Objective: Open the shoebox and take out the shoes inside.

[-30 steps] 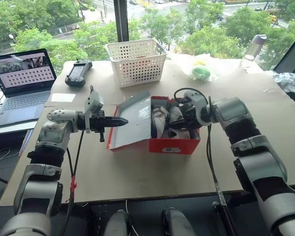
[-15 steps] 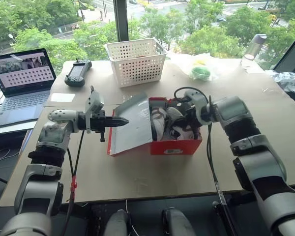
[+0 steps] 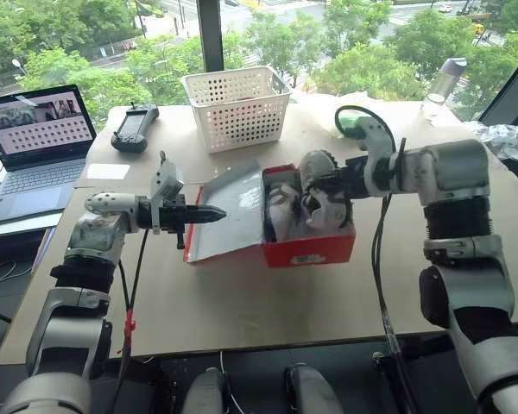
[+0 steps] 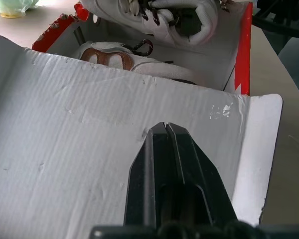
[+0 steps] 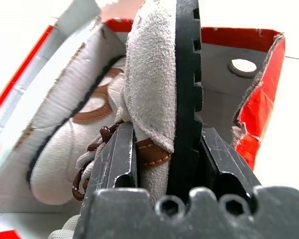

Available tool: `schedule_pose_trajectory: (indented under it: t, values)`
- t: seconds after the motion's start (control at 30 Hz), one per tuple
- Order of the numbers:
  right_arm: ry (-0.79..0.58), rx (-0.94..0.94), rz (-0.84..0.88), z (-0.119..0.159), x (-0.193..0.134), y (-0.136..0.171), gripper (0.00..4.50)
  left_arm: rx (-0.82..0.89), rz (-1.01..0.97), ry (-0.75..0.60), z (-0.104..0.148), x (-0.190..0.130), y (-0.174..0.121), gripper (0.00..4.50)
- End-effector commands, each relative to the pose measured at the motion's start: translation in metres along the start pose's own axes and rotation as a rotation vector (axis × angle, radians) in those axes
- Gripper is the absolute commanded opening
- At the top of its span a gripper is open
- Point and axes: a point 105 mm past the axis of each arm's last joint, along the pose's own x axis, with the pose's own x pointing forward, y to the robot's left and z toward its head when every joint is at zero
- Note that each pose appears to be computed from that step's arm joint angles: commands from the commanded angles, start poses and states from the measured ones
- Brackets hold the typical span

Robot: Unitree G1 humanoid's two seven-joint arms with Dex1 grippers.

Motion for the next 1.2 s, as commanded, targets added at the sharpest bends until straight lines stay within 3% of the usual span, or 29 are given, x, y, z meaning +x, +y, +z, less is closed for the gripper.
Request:
schedule_pose_trajectory:
  t: [0.03, 0.17, 0.37, 0.7, 0.83, 0.9, 1.0, 1.13, 1.2]
  values:
    - [-0.053, 0.091, 0.091, 0.006, -0.010, 0.010, 1.51, 0.061, 0.015, -0.026, 0.016, -0.001, 0.005, 0.00]
    - [-0.052, 0.253, 0.133, -0.011, -0.005, -0.006, 1.51, 0.068, 0.019, -0.020, 0.016, -0.001, 0.006, 0.00]
    - [-0.073, 0.207, 0.035, -0.027, 0.003, -0.035, 1.51, 0.074, 0.027, -0.010, 0.015, -0.003, 0.008, 0.00]
    - [-0.255, 0.105, 0.371, 0.028, -0.045, 0.017, 1.51, 0.077, 0.038, 0.000, 0.013, -0.004, 0.008, 0.00]
    - [-0.320, 0.187, 0.473, 0.042, -0.058, 0.025, 1.51, 0.077, 0.039, 0.000, 0.013, -0.003, 0.008, 0.00]
    - [-0.422, 0.281, 0.435, 0.058, -0.065, 0.007, 1.51, 0.077, 0.038, 0.000, 0.013, -0.003, 0.008, 0.00]
    - [-0.546, 0.358, 0.231, 0.070, -0.076, -0.040, 1.51, 0.077, 0.040, -0.001, 0.012, -0.002, 0.008, 0.00]
    - [-0.509, 0.304, -0.235, 0.035, -0.083, -0.125, 1.51, 0.074, 0.043, -0.006, 0.012, -0.001, 0.008, 0.00]
    - [-0.482, 0.331, -0.337, 0.015, -0.081, -0.148, 1.51, 0.073, 0.042, -0.006, 0.010, 0.000, 0.007, 0.00]
